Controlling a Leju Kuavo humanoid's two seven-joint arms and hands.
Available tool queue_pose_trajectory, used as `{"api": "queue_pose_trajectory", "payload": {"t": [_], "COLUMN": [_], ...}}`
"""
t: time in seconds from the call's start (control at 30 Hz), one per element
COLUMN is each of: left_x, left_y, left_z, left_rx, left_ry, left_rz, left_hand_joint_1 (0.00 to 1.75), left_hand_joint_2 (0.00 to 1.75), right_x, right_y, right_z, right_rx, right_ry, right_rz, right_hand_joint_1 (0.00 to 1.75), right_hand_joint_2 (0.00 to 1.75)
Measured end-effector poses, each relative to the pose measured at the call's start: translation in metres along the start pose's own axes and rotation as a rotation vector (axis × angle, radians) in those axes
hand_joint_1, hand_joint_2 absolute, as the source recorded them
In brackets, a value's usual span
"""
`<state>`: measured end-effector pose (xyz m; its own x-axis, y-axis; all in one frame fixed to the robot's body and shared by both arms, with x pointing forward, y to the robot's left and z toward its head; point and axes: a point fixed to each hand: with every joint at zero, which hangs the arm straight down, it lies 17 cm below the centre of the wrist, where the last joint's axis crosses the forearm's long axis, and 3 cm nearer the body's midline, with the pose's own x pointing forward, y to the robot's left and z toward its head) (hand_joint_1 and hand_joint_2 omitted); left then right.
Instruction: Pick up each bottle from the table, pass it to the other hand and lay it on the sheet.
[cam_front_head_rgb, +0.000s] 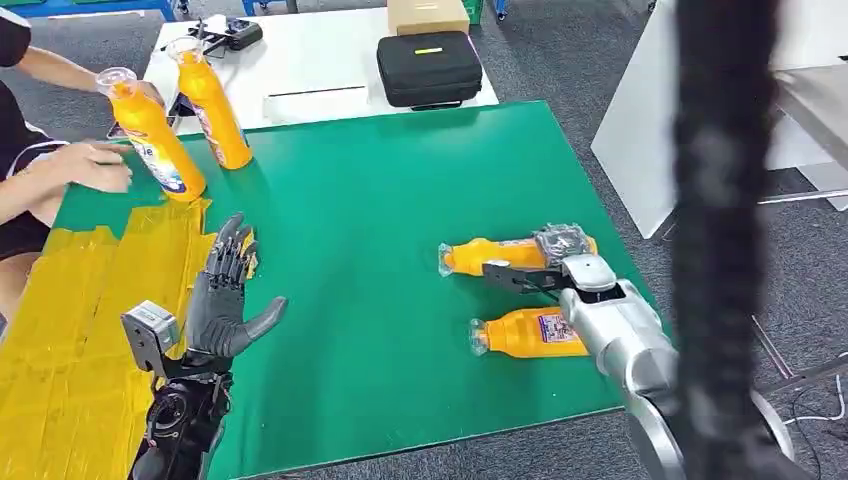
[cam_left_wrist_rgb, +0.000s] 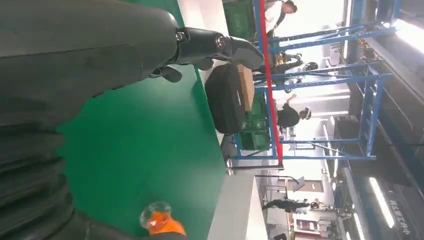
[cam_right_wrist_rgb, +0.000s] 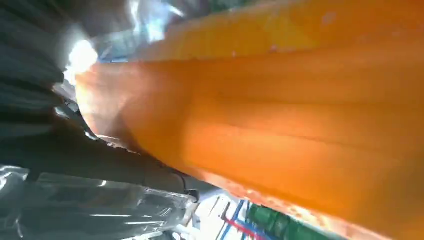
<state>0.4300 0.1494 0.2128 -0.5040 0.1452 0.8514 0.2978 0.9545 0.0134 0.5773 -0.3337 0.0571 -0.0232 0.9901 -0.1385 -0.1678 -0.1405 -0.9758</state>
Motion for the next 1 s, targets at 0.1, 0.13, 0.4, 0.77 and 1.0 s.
{"api": "queue_pose_trajectory", "payload": {"t": [0.1, 0.13, 0.4, 0.77, 1.0], "left_x": [0.0, 0.0, 0.0, -0.01, -0.003], "left_y": [0.001, 0.001, -0.001, -0.013, -0.044], "left_z": [0.0, 0.001, 0.0, -0.001, -0.006], "left_rx": [0.003, 0.005, 0.002, -0.03, -0.116], "left_ry": [0.001, 0.001, 0.018, 0.074, 0.063], "left_rz": [-0.002, -0.003, -0.015, -0.031, -0.026], "left_hand_joint_1": [0.0, 0.0, 0.0, 0.0, 0.0], "left_hand_joint_2": [1.75, 1.75, 1.75, 1.75, 1.75], "right_x": [0.005, 0.006, 0.038, 0.075, 0.153], "right_y": [-0.019, -0.028, -0.097, -0.147, -0.171], "right_z": [-0.001, -0.001, 0.02, 0.066, 0.123], "right_rx": [-0.109, -0.157, -0.466, -0.666, -0.552], "right_ry": [0.008, 0.012, -0.05, -0.227, -0.606], "right_rz": [-0.054, -0.081, -0.331, -0.796, -1.396], "right_hand_joint_1": [1.75, 1.75, 1.75, 1.75, 1.75], "right_hand_joint_2": [1.75, 1.75, 1.75, 1.75, 1.75]}}
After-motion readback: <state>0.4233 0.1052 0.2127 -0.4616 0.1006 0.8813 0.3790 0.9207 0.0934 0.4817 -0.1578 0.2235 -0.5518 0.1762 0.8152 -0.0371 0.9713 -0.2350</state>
